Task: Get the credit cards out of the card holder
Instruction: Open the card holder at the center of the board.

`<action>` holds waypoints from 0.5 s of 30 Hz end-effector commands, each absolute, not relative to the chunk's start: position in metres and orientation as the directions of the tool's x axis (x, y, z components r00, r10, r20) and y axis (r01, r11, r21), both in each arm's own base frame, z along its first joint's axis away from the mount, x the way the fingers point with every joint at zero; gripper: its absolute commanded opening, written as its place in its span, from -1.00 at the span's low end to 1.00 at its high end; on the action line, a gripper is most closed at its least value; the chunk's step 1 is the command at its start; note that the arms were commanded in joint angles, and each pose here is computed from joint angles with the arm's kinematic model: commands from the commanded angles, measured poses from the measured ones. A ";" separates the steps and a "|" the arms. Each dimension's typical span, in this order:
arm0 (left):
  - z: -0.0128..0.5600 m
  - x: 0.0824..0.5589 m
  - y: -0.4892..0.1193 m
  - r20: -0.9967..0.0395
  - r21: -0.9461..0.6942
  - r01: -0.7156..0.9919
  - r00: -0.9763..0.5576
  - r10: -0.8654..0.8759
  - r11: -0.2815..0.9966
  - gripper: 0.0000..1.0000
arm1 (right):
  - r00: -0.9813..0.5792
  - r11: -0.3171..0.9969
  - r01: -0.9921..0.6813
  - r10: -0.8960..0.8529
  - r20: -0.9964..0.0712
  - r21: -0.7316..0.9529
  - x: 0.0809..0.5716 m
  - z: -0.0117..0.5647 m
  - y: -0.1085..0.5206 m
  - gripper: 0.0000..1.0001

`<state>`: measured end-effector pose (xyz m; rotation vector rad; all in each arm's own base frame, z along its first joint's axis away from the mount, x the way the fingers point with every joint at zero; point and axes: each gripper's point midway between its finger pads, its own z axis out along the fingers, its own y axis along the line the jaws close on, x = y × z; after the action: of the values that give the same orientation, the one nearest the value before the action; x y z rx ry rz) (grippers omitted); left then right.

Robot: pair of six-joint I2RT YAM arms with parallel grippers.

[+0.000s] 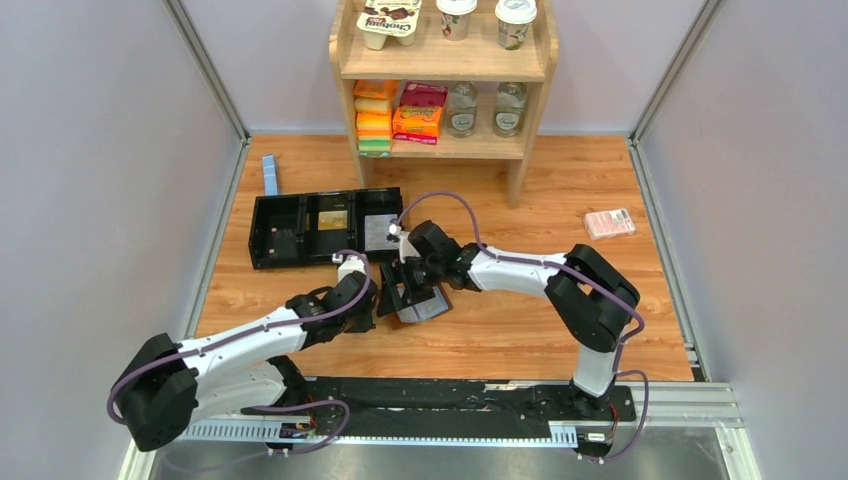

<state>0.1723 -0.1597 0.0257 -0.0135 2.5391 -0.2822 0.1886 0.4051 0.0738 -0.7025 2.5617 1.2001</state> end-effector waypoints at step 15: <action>0.093 0.184 -0.151 -0.672 -0.378 0.003 -0.689 -0.272 0.926 -0.60 | -0.880 0.584 -0.474 -0.312 -0.357 0.659 0.190 0.048 0.419 0.25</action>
<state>0.1779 -0.1515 0.0758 -0.1437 2.3483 -0.4230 0.1792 0.4127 0.0457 -0.6849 2.6385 1.2087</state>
